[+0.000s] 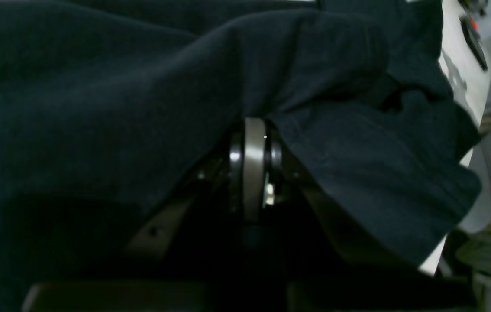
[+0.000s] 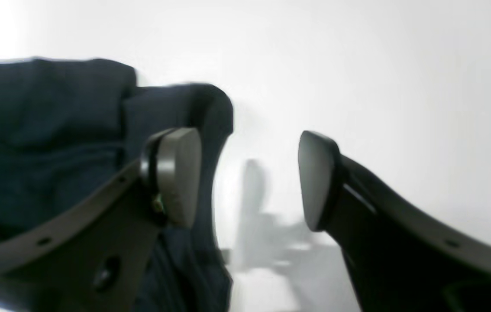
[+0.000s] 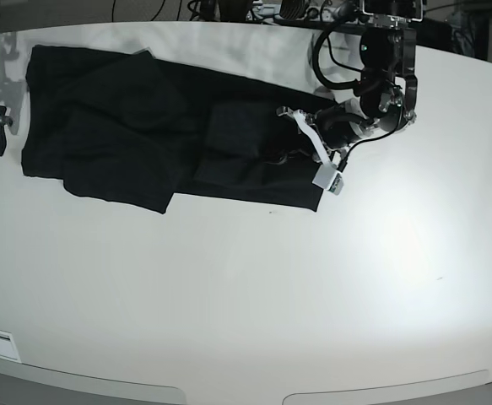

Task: Fold the T-shirt properly
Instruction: 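Fold the strip end with the left gripper toward the right gripper, then release the left gripper and reposition the right gripper on the strip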

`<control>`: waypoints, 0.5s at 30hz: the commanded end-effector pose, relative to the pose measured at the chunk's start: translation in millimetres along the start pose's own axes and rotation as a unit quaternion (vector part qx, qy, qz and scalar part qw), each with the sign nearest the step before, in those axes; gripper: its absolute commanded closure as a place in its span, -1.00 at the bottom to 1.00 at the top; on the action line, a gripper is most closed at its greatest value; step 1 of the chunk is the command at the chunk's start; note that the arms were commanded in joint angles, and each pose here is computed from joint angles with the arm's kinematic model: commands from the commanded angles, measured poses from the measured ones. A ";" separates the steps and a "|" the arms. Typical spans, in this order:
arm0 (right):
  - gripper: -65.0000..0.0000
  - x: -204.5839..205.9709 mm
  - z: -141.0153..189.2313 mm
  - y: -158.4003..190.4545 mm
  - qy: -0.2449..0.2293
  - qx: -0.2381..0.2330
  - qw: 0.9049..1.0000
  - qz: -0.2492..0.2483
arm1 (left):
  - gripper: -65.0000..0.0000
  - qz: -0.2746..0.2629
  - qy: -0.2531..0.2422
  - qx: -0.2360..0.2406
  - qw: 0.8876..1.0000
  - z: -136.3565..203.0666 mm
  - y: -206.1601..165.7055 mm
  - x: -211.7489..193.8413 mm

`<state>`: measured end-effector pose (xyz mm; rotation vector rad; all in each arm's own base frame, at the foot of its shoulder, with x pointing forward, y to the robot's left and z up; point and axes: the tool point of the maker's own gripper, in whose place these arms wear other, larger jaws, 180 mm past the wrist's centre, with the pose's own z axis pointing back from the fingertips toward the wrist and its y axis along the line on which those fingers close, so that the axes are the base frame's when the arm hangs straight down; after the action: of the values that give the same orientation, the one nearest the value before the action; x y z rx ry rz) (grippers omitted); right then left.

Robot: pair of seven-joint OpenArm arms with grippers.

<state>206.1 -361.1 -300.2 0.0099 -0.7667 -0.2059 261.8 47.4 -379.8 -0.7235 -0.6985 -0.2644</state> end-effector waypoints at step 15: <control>-0.17 -96.1 -29.6 20.3 0.103 0.203 0.964 -0.134 | 1.00 0.002 0.010 -0.003 1.000 1.7 -1.2 -2.1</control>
<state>167.3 -322.5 -384.5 0.5413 -0.6229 -0.3186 260.0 45.4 -379.0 -0.7423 -0.6874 -0.2582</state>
